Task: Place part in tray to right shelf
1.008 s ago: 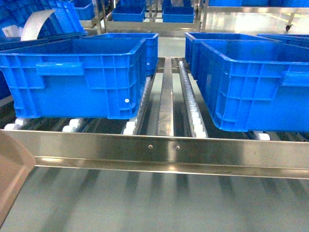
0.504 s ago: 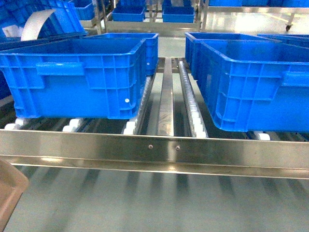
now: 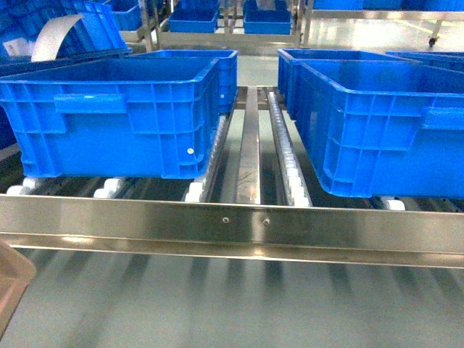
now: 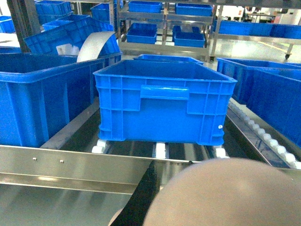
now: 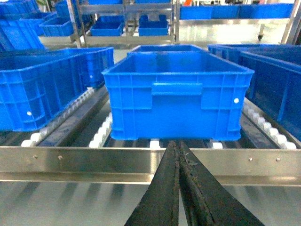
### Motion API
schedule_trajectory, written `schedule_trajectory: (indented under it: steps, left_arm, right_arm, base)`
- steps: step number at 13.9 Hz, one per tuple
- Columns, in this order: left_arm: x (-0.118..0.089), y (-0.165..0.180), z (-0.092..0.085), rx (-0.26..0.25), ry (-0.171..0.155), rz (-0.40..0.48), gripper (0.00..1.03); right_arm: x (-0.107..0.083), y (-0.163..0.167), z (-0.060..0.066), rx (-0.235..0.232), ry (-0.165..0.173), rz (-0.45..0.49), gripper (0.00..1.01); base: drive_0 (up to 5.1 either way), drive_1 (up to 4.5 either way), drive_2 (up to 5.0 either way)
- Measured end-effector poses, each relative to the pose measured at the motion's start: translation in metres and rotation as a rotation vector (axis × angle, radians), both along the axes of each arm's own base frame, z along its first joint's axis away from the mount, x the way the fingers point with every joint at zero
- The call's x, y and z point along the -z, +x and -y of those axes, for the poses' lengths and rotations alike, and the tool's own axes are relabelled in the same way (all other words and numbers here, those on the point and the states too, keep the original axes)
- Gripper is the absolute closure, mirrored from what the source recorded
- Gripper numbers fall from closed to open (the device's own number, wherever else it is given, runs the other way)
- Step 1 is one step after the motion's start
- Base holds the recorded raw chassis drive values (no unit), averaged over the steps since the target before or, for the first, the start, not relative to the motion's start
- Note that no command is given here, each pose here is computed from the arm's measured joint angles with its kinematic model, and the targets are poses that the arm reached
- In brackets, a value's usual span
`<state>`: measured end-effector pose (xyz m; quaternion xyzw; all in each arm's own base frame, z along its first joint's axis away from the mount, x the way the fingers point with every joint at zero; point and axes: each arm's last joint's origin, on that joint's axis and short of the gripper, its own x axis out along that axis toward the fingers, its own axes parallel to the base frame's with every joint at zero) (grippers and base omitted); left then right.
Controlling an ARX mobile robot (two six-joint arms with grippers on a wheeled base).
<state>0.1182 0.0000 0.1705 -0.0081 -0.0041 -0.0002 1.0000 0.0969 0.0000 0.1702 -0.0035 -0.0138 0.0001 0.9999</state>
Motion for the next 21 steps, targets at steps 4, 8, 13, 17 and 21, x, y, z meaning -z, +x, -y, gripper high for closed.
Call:
schedule_trajectory:
  steps: [4,8,13,17,21]
  left_arm:
    - [0.000,-0.006,0.000,-0.001,0.001,0.000,0.91]
    - [0.001,-0.010,0.000,0.000,0.001,0.000,0.91]
    - [0.003,-0.021,0.000,-0.001,0.002,-0.005,0.91]
    - [0.004,-0.021,0.000,0.000,0.002,-0.013,0.91]
    - [0.004,-0.021,0.000,0.000,0.002,-0.013,0.91]
  right_arm:
    - [0.003,0.000,0.000,0.001,0.000,-0.024,0.99]
    - [0.003,0.000,0.000,0.001,0.000,-0.024,0.99]
    - [0.003,0.000,0.000,0.001,0.000,-0.023,0.99]
    - [0.003,0.000,0.000,0.001,0.000,-0.023,0.99]
    - [0.003,0.000,0.000,0.001,0.000,-0.023,0.53]
  base:
    - [0.0,0.00,0.0]
    - [0.0,0.00,0.0]
    - [0.0,0.00,0.0]
    - [0.0,0.00,0.0]
    - [0.0,0.00,0.0]
